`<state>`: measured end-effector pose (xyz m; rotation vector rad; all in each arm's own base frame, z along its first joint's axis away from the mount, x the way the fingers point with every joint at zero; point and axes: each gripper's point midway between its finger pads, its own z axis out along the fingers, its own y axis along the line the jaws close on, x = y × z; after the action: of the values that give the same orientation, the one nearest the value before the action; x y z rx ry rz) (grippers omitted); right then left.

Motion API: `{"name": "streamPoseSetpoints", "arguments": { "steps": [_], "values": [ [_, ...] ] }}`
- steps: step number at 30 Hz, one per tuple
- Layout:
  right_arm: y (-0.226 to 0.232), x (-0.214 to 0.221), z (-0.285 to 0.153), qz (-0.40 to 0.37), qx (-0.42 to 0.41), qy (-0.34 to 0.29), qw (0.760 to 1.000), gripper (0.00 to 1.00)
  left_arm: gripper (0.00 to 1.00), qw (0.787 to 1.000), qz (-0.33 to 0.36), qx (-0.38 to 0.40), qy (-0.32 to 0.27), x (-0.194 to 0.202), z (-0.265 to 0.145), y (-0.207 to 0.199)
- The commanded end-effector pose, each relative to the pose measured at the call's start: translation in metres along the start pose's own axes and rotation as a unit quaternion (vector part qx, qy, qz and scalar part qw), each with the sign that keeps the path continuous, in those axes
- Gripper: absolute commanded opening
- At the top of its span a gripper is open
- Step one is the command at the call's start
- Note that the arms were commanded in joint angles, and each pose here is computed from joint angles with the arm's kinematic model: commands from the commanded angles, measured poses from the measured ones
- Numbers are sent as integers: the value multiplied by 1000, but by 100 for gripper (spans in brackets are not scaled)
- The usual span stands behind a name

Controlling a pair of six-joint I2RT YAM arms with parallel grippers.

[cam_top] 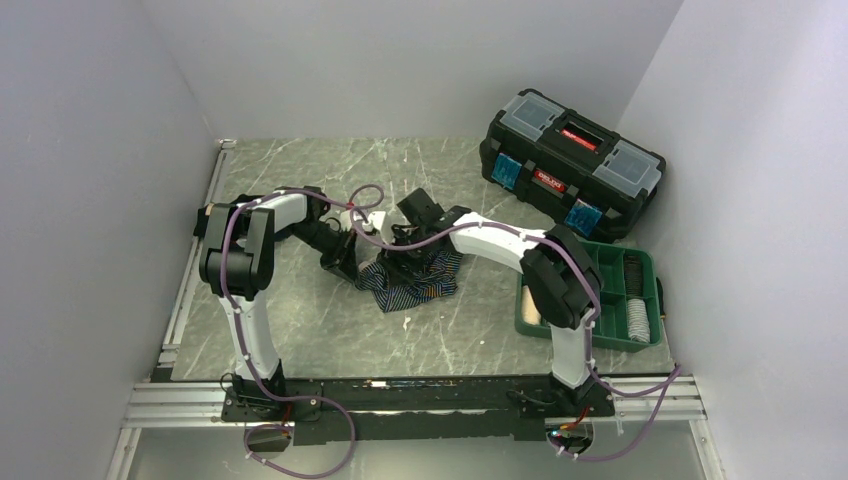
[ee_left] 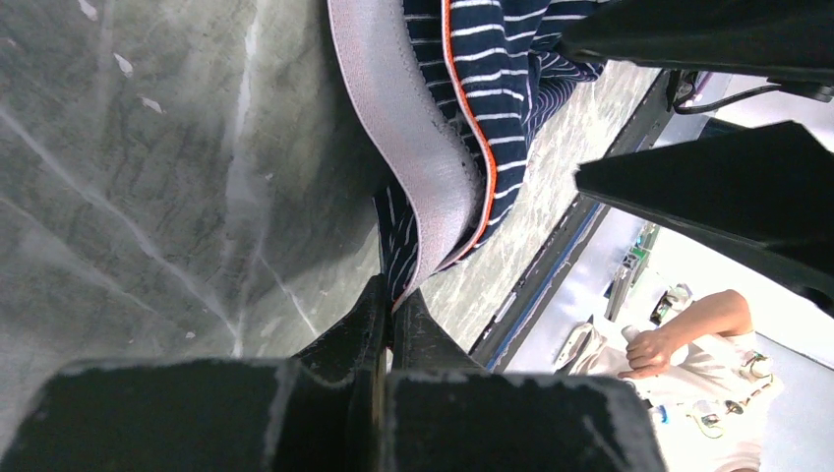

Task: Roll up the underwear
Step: Flatten out the underwear at the center of the board.

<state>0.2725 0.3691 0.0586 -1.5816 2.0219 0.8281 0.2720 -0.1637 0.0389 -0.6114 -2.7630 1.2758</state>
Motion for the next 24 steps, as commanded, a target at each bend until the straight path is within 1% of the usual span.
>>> {"name": "streamPoseSetpoints", "arguments": {
  "steps": [1, 9, 24],
  "values": [
    [6, -24, -25, -25, 15, -23, 999, 59, 0, 1000, 12, 8, -7, 1, -4, -6],
    [10, -14, -19, -16, -2, -6, 1000, 51, 0, 1000, 15, 8, -9, 0, -6, -8],
    [-2, 7, 14, 5, -15, 25, 1000, 50, 0, 1000, 15, 12, -9, -1, -6, -7]
  ]
}}
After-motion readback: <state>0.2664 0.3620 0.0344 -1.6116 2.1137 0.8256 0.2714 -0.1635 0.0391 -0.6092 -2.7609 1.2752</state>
